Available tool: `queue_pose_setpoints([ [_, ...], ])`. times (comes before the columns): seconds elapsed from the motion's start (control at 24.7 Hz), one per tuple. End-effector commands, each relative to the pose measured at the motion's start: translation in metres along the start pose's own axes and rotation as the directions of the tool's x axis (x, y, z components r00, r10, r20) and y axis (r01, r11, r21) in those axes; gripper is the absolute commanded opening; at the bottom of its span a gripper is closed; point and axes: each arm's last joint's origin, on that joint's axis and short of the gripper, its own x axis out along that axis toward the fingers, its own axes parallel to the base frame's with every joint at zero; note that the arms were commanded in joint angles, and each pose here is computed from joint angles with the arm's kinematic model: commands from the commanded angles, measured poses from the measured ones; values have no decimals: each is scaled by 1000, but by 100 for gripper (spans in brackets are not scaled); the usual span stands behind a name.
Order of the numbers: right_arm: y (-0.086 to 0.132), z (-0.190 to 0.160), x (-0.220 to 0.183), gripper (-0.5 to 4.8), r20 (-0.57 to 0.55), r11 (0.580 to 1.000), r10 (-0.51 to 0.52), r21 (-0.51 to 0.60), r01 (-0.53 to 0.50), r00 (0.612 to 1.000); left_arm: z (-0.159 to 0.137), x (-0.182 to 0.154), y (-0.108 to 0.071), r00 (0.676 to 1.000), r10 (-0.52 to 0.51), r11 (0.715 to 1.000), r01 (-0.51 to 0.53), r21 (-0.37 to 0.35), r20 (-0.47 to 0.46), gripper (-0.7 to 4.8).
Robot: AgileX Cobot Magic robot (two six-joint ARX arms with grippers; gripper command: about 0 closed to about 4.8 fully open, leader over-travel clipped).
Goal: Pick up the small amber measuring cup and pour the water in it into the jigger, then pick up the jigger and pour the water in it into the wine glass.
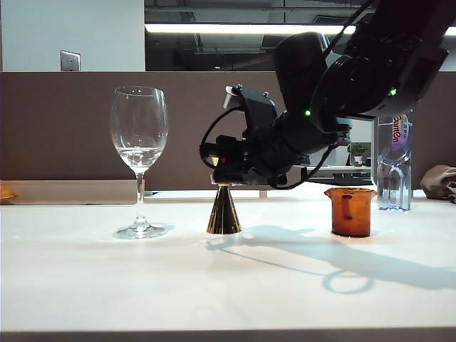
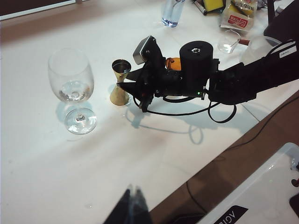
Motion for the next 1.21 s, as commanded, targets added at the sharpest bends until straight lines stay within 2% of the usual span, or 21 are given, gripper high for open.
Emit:
queue_pose_setpoints([
  [0.04,2,8,4,179,30,1000,10,-2,-10,999,1,0,0,1000,0,1000,0,8,14,-2],
  [0.57,1,0,18,174,-7,1000,21,0,-21,1000,1,0,0,1000,0,1000,0,8,14,-2],
  [0.65,0,0,18,147,-6,1000,20,0,-20,1000,1,0,0,1000,0,1000,0,8,14,-2],
  [0.97,0,-1,18,141,-3,1000,19,0,-19,1000,1,0,0,1000,0,1000,0,8,14,-2],
  [1.09,0,-2,19,94,-6,1000,20,0,-20,1000,1,0,0,1000,0,1000,0,8,14,-2],
  [1.21,0,-2,19,94,-7,1000,20,1,-20,1000,1,0,0,1000,0,1000,0,8,14,-2],
])
